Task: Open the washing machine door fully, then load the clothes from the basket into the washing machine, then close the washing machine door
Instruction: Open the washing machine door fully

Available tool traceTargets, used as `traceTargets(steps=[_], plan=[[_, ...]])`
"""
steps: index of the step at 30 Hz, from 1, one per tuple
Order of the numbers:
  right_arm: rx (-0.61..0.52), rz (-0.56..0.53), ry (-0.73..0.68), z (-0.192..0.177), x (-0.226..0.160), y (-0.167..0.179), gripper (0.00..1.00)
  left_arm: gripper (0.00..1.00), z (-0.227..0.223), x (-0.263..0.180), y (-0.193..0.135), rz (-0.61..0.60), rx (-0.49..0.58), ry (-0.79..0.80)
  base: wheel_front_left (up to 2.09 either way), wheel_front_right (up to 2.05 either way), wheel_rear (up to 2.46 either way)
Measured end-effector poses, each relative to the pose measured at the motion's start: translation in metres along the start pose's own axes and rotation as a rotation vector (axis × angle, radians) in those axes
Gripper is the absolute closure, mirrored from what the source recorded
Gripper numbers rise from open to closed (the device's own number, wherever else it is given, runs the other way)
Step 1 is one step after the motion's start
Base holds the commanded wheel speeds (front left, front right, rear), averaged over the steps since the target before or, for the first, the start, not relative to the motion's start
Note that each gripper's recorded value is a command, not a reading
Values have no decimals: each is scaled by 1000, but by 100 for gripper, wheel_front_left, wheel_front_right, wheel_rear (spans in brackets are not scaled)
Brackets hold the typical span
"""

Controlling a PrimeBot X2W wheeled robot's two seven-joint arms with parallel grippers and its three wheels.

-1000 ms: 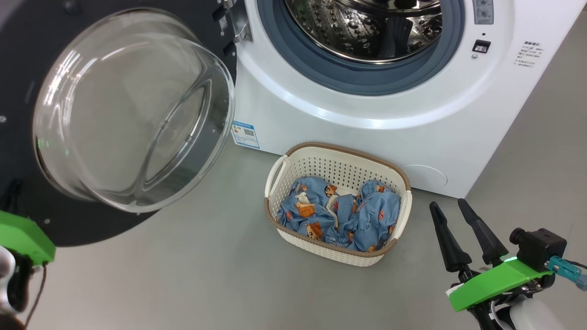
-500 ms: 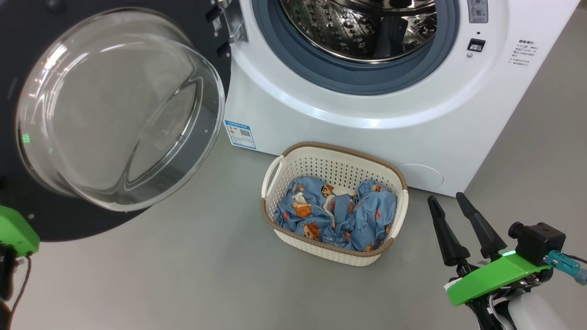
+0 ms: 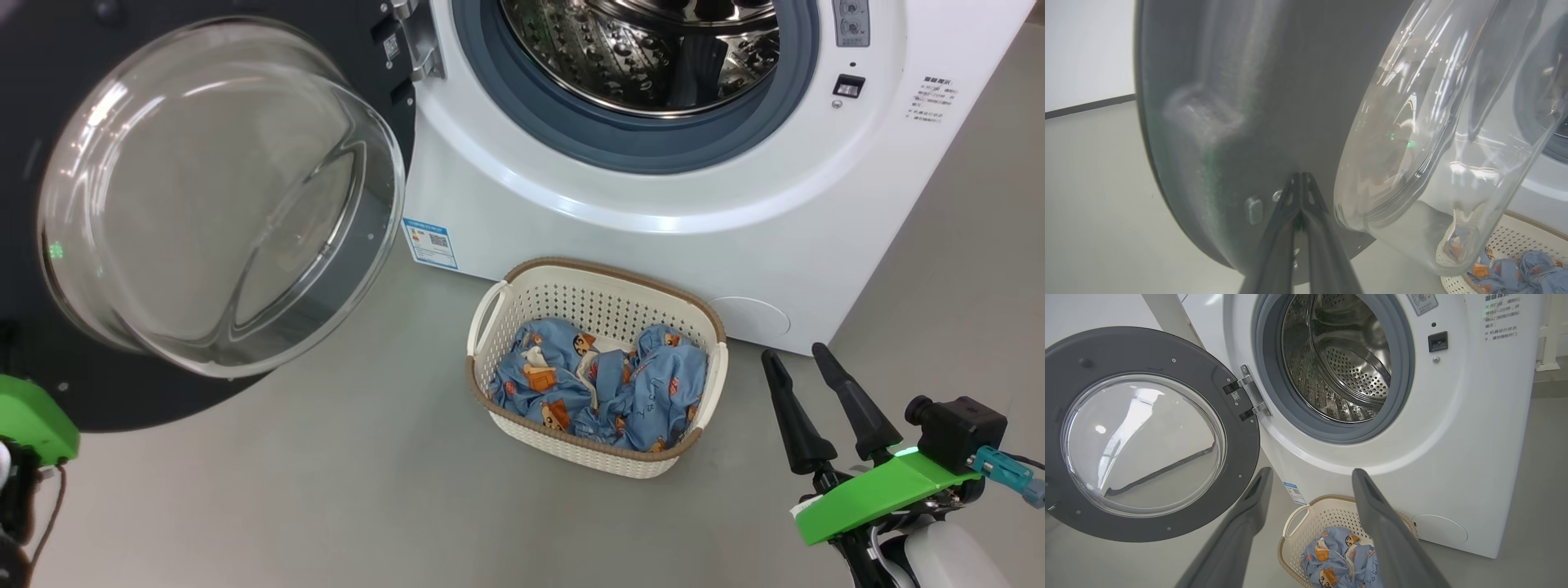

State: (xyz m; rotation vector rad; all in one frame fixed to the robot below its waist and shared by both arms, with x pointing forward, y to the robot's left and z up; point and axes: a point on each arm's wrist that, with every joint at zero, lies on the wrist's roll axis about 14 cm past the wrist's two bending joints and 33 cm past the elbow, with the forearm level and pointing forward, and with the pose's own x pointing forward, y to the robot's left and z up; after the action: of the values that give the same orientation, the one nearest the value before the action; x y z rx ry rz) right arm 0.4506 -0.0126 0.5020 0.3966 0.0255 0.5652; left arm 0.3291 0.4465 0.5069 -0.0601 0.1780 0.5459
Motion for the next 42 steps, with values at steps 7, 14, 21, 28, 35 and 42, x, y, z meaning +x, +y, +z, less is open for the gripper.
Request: traceTargets(steps=[7, 14, 21, 28, 35, 42], plan=[[-4, 5, -5, 3, 0, 3, 0, 100, 3, -3, -8, -30, -14, -36, 0, 0, 0], [-15, 8, -19, 9, -2, 5, 0, 0, -4, -15, -23, -69, -49, -67, 0, 0, 0], [-32, -8, -37, 19, -11, 2, 0, 0, -8, -28, -46, -114, -69, -106, 0, 0, 0], [-47, -43, -51, 26, -23, -8, 0, 0, -7, -40, -77, -172, -123, -149, 0, 0, 0], [-71, -97, -69, 37, -42, -25, 0, 0, -4, -53, -115, -251, -163, -176, 0, 0, 0], [-92, -163, -84, 45, -66, -44, 0, 0, -1, -63, -154, -340, -180, -185, 0, 0, 0]])
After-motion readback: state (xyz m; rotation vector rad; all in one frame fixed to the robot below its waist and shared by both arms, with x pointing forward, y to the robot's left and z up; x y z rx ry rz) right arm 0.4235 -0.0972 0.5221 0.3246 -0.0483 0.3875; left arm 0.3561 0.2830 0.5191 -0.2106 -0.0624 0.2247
